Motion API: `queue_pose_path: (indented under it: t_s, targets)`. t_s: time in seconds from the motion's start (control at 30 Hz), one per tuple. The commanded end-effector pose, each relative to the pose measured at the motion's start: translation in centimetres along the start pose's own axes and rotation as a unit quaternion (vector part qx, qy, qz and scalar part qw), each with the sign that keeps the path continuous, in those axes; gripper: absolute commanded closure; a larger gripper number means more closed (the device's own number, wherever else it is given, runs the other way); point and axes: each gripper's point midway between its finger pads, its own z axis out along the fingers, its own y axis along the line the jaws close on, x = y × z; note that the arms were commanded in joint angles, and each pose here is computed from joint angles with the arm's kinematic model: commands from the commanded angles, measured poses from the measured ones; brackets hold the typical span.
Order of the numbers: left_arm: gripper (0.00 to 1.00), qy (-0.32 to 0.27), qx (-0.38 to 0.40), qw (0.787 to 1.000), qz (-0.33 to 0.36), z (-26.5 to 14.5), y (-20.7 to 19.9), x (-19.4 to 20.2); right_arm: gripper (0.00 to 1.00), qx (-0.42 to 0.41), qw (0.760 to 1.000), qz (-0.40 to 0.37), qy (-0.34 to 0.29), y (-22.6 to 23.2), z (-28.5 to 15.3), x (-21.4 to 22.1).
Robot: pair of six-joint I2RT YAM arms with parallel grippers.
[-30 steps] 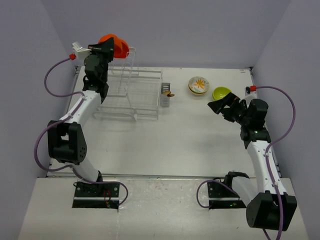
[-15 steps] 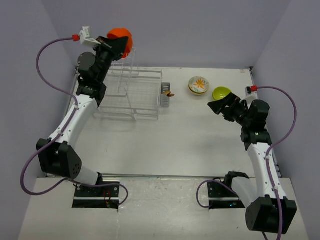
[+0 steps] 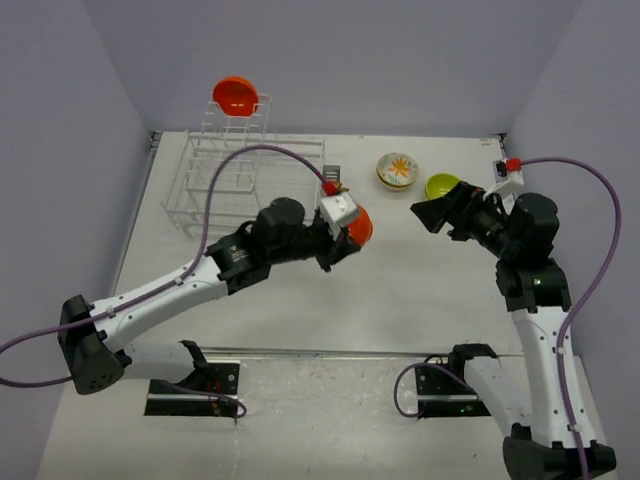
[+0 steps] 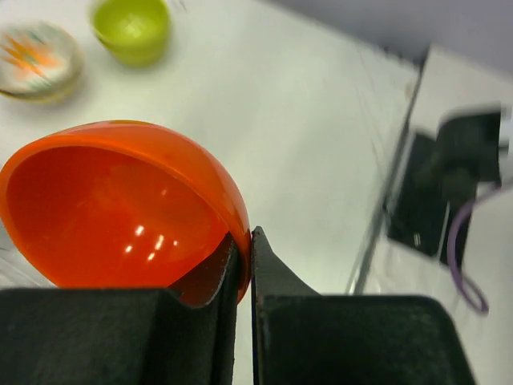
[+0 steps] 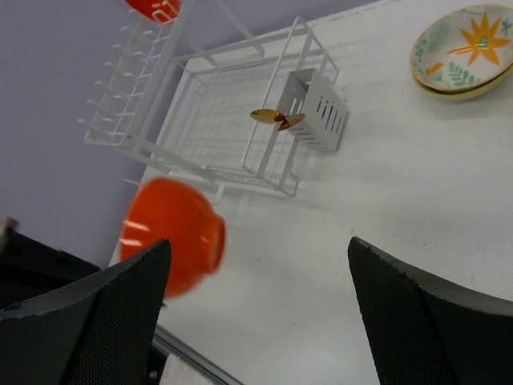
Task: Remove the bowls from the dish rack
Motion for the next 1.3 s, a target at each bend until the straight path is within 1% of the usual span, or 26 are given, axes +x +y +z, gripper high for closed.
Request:
queue_pose_path:
  t_s: [0.0, 0.03, 0.1, 0.13, 0.2, 0.23, 0.27, 0.37, 0.43, 0.5, 0.53, 0.6, 0.7, 0.83, 0.87, 0.93, 0.97, 1.0, 1.03, 1.07, 1.1, 1.13, 1.17, 1.2, 1.23, 1.27]
  targets:
    - [1.00, 0.139, 0.032, 0.983, 0.117, 0.0, -2.7, 8.7, 0.09, 0.057, 0.995, -0.023, 0.084, -1.1, 0.4, 3.0]
    - [1.00, 0.169, 0.052, 0.975, 0.134, -0.2, -4.3, 10.7, 0.10, 0.057, 0.990, -0.037, 0.121, -0.8, 0.6, 4.7]
    - [1.00, 0.198, 0.066, 0.967, 0.147, -0.4, -5.2, 12.9, 0.11, 0.080, 0.986, -0.060, 0.137, -1.1, 0.7, 5.2]
    - [1.00, 0.214, 0.076, 0.961, 0.155, -0.4, -5.9, 14.1, 0.11, 0.083, 0.981, -0.071, 0.163, -0.8, 0.4, 6.5]
    - [1.00, 0.235, 0.086, 0.955, 0.159, -0.3, -6.4, 15.5, 0.12, 0.105, 0.973, -0.089, 0.186, -1.4, 0.6, 7.5]
    - [1.00, 0.248, 0.090, 0.951, 0.159, -0.1, -6.7, 16.4, 0.15, 0.105, 0.967, -0.100, 0.208, -1.1, 0.5, 8.6]
    - [1.00, 0.253, 0.100, 0.949, 0.157, 0.0, -7.1, 16.8, 0.16, 0.129, 0.959, -0.109, 0.226, -2.0, 0.5, 9.4]
    - [1.00, 0.258, 0.141, 0.943, 0.154, 0.2, -8.2, 17.6, 0.23, 0.129, 0.948, -0.122, 0.265, -2.2, 0.7, 11.8]
    - [1.00, 0.258, 0.152, 0.941, 0.159, 0.5, -8.5, 18.0, 0.27, 0.119, 0.934, -0.136, 0.308, -1.8, 0.8, 14.1]
    - [1.00, 0.260, 0.152, 0.939, 0.165, 0.8, -8.3, 18.4, 0.28, 0.119, 0.920, -0.150, 0.343, -1.9, 1.1, 16.1]
    - [1.00, 0.267, 0.151, 0.937, 0.168, 0.9, -8.1, 18.9, 0.29, 0.100, 0.915, -0.162, 0.357, -1.1, 1.2, 17.2]
    - [1.00, 0.270, 0.154, 0.935, 0.171, 1.1, -8.1, 19.2, 0.31, 0.094, 0.906, -0.172, 0.377, -1.0, 1.4, 18.8]
    - [1.00, 0.272, 0.158, 0.933, 0.178, 1.4, -8.1, 19.6, 0.36, 0.090, 0.888, -0.182, 0.412, -1.5, 2.1, 21.4]
    - [1.00, 0.268, 0.141, 0.934, 0.189, 1.2, -7.3, 19.7, 0.51, 0.099, 0.866, -0.186, 0.453, -2.6, 3.3, 24.3]
    - [1.00, 0.267, 0.139, 0.934, 0.191, 1.2, -7.2, 19.6, 0.58, 0.102, 0.863, -0.187, 0.459, -2.8, 3.4, 24.8]
    - [1.00, 0.263, 0.135, 0.936, 0.193, 1.2, -7.1, 19.3, 0.67, 0.112, 0.856, -0.188, 0.468, -3.4, 3.8, 25.4]
    - [1.00, 0.260, 0.134, 0.937, 0.193, 1.3, -7.1, 19.3, 0.73, 0.116, 0.856, -0.188, 0.467, -3.4, 3.9, 25.4]
    - [1.00, 0.259, 0.133, 0.937, 0.192, 1.4, -7.1, 19.3, 0.83, 0.117, 0.857, -0.189, 0.464, -3.4, 4.1, 25.3]
    - [1.00, 0.259, 0.131, 0.937, 0.192, 1.4, -7.0, 19.4, 0.88, 0.117, 0.862, -0.189, 0.455, -3.3, 4.4, 25.0]
    - [1.00, 0.260, 0.125, 0.938, 0.191, 1.5, -6.8, 19.5, 0.97, 0.117, 0.866, -0.190, 0.448, -3.1, 4.6, 24.7]
    - [1.00, 0.261, 0.106, 0.940, 0.194, 1.6, -6.2, 19.5, 1.00, 0.119, 0.869, -0.190, 0.441, -3.0, 4.9, 24.4]
    - [1.00, 0.262, 0.091, 0.941, 0.195, 1.7, -5.7, 19.6, 1.00, 0.118, 0.874, -0.192, 0.431, -2.7, 5.2, 23.9]
    - [0.97, 0.255, 0.073, 0.945, 0.190, 1.9, -5.2, 19.2, 1.00, 0.129, 0.877, -0.196, 0.420, -3.0, 5.6, 23.5]
    - [0.77, 0.251, 0.037, 0.948, 0.193, 2.1, -4.1, 18.9, 1.00, 0.133, 0.883, -0.195, 0.406, -3.1, 6.2, 23.0]
    - [0.44, 0.247, 0.016, 0.950, 0.190, 2.1, -3.5, 18.9, 1.00, 0.142, 0.886, -0.190, 0.400, -3.5, 6.6, 22.8]
    - [0.34, 0.229, 0.002, 0.957, 0.179, 2.4, -3.4, 18.0, 1.00, 0.159, 0.890, -0.171, 0.393, -4.4, 7.2, 22.3]
